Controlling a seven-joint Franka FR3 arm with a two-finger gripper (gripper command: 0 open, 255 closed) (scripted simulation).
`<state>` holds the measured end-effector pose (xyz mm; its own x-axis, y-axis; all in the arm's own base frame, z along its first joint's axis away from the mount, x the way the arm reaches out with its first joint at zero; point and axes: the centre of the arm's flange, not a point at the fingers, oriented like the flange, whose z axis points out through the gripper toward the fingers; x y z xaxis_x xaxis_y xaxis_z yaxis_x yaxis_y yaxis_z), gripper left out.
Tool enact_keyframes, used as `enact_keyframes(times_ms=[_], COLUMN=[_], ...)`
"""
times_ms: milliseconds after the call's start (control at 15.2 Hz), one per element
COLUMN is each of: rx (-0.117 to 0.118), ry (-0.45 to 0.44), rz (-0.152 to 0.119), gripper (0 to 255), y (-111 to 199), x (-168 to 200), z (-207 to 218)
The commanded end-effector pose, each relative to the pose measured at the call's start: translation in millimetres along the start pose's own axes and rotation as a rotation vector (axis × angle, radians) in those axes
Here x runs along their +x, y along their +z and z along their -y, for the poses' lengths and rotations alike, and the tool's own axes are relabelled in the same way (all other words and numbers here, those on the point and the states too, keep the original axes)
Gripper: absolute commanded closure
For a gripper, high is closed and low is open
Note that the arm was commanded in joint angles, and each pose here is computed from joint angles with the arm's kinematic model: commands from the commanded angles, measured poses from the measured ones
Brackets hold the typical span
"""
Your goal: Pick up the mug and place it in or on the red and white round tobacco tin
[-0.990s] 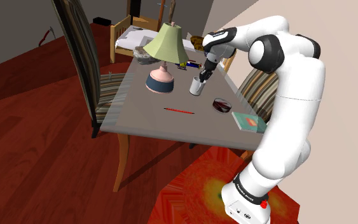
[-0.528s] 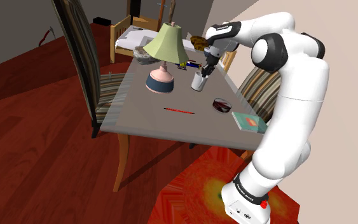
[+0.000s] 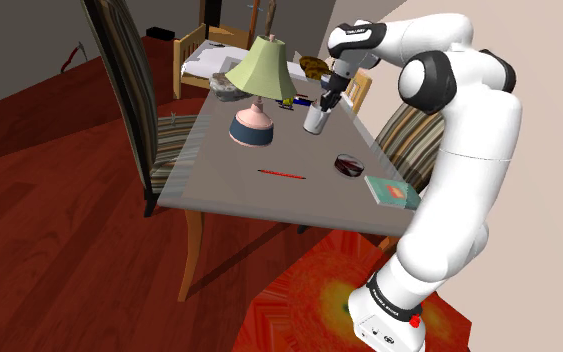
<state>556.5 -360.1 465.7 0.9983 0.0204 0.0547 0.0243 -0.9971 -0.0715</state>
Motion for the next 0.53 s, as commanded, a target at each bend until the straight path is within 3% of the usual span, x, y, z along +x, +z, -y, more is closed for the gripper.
enact_keyframes(times_ms=[0,462], rx=[0.0,0.0], ry=[0.0,0.0], rz=[0.0,0.0], gripper=[255,255], y=[-7.1,-25.1], x=[-11.9,-93.1], z=[-5.4,-45.5])
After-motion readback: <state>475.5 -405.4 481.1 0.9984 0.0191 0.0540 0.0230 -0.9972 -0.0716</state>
